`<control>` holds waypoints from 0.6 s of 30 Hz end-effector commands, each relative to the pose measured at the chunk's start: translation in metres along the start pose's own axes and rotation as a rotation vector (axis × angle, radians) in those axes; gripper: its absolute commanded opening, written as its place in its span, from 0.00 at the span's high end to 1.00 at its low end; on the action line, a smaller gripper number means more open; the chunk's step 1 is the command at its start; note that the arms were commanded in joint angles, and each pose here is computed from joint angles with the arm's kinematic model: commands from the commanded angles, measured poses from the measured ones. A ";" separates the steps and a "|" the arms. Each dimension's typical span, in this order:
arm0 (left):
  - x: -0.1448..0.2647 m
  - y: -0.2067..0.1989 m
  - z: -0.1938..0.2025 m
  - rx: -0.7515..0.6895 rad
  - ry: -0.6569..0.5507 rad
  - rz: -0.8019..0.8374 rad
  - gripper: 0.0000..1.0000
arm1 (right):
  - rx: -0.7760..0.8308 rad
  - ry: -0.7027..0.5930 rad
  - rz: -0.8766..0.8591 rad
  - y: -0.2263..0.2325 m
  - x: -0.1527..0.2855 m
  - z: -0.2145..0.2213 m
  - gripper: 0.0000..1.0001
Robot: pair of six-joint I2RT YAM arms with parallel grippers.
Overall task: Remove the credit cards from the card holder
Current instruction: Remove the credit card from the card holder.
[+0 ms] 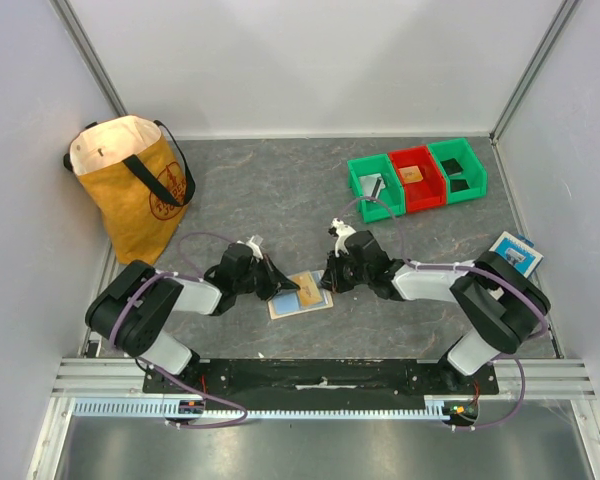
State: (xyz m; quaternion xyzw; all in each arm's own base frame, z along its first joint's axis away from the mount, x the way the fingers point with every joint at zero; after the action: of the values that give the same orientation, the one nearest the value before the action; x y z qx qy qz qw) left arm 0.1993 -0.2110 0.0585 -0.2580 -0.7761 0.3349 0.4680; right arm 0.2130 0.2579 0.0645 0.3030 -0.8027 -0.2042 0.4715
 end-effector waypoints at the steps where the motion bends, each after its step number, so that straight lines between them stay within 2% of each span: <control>1: -0.004 -0.011 -0.005 -0.091 0.034 0.087 0.98 | 0.014 -0.091 -0.031 0.014 0.012 -0.017 0.91; 9: -0.004 -0.005 0.000 -0.122 0.071 0.058 0.98 | 0.029 -0.068 -0.136 0.031 0.003 -0.028 0.89; 18: -0.004 -0.002 -0.002 -0.136 0.091 0.013 0.97 | -0.048 -0.012 -0.082 -0.001 -0.007 -0.007 0.90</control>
State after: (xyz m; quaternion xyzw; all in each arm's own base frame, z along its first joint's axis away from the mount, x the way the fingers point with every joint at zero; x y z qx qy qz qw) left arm 0.2005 -0.2158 0.0585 -0.2985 -0.7678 0.3002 0.4808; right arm 0.2227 0.2648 0.0717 0.3244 -0.7932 -0.2308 0.4608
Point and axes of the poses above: each gripper's point midway between its finger pads, its own x axis back along the fingers, its own y axis along the line the jaws close on, z = x × y, the point moved 6 cm from there along x, back along the fingers, and after that the axes turned 12 degrees about -x, right-handed, at the moved point
